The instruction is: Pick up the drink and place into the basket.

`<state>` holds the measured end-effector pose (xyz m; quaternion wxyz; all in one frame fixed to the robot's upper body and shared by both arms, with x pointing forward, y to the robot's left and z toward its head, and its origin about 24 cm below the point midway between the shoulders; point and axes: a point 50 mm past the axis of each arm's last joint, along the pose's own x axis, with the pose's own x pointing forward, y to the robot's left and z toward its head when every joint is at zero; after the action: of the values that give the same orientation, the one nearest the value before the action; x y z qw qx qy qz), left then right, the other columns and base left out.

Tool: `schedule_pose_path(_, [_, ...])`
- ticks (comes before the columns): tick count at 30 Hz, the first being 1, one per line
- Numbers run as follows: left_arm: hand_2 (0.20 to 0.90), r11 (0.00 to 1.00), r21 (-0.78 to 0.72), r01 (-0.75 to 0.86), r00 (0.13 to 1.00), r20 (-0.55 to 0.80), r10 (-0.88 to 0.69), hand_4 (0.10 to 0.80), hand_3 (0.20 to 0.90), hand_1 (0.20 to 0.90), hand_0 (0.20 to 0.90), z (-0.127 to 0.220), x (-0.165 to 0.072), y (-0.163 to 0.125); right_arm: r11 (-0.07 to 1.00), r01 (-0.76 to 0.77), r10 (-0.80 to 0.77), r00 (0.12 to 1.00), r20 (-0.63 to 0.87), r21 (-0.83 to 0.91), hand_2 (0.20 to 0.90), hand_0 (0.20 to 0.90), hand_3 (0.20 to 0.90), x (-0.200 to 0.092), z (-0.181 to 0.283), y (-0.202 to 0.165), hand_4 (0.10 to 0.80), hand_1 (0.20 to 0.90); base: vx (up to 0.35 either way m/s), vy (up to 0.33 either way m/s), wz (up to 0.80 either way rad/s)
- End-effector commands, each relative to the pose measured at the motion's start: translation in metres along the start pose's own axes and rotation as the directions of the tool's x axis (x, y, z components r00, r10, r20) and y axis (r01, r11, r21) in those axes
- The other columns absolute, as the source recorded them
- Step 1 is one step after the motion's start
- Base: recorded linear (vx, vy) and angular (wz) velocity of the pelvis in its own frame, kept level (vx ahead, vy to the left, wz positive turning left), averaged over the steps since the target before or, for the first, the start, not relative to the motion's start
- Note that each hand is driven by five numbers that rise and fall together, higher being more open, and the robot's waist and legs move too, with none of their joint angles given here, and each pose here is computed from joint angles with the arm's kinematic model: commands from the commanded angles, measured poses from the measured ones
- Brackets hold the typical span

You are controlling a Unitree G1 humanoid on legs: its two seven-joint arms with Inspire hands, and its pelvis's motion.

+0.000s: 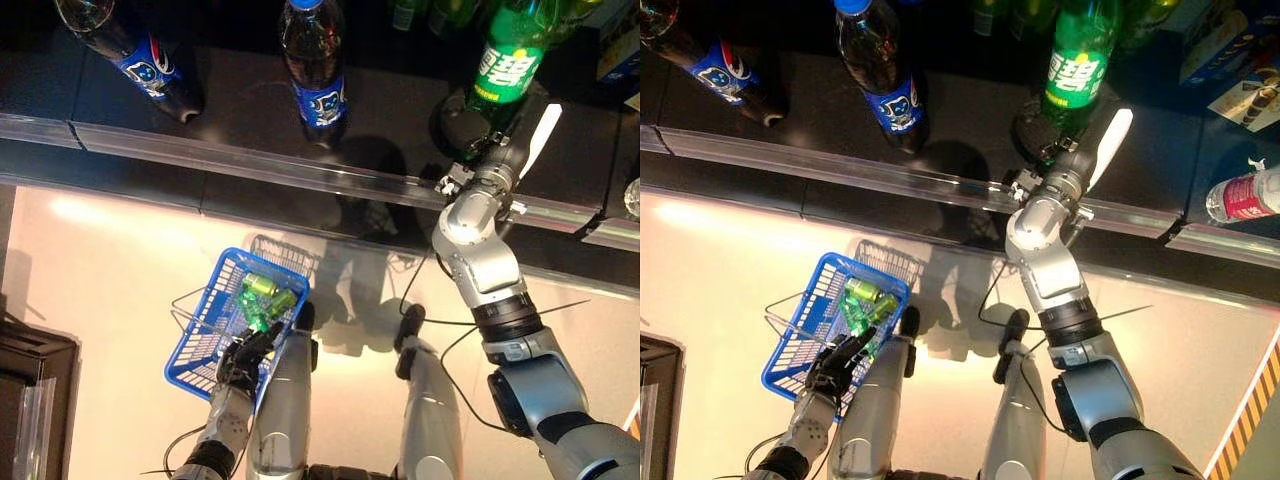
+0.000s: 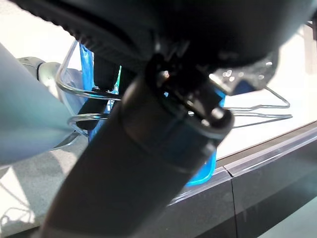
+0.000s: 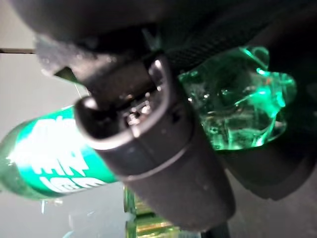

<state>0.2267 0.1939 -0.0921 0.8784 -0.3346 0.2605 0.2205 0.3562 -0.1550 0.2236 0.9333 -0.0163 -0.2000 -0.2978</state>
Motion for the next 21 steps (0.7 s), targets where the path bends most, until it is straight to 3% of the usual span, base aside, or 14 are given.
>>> schedule_pose_path(1, [0.300, 0.994, 0.006, 0.109, 0.994, 0.001, -0.109, 0.100, 0.200, 0.300, 0.300, -0.015, -0.013, -0.004, 0.986, 0.043, -0.087, 0.958, 0.274, 0.164, 0.300, 0.300, 0.200, 0.011, 0.067, -0.013, 0.100, 0.300, -0.037, -0.069, 0.03])
schedule_pose_path(7, [0.300, 0.995, 0.018, 0.102, 0.995, 0.018, -0.103, 0.100, 0.200, 0.300, 0.300, -0.008, -0.009, -0.005, 0.983, 0.069, -0.111, 0.961, 0.255, 0.169, 0.300, 0.300, 0.200, 0.007, 0.051, -0.024, 0.100, 0.300, -0.062, -0.111, 0.19])
schedule_pose_path(16, [0.300, 0.995, -0.093, 0.035, 0.998, 0.064, -0.029, 0.100, 0.200, 0.300, 0.300, -0.006, -0.011, 0.012, 0.987, -0.032, -0.012, 0.961, 0.276, 0.156, 0.300, 0.300, 0.200, -0.010, 0.039, -0.034, 0.100, 0.300, -0.059, -0.114, 0.15])
schedule_pose_path(21, [0.300, 0.992, -0.125, -0.026, 0.994, 0.104, 0.039, 0.100, 0.200, 0.300, 0.300, -0.003, -0.018, 0.036, 0.976, -0.192, 0.160, 0.949, 0.271, 0.098, 0.300, 0.300, 0.200, -0.033, 0.027, -0.034, 0.100, 0.300, 0.004, -0.103, 0.05])
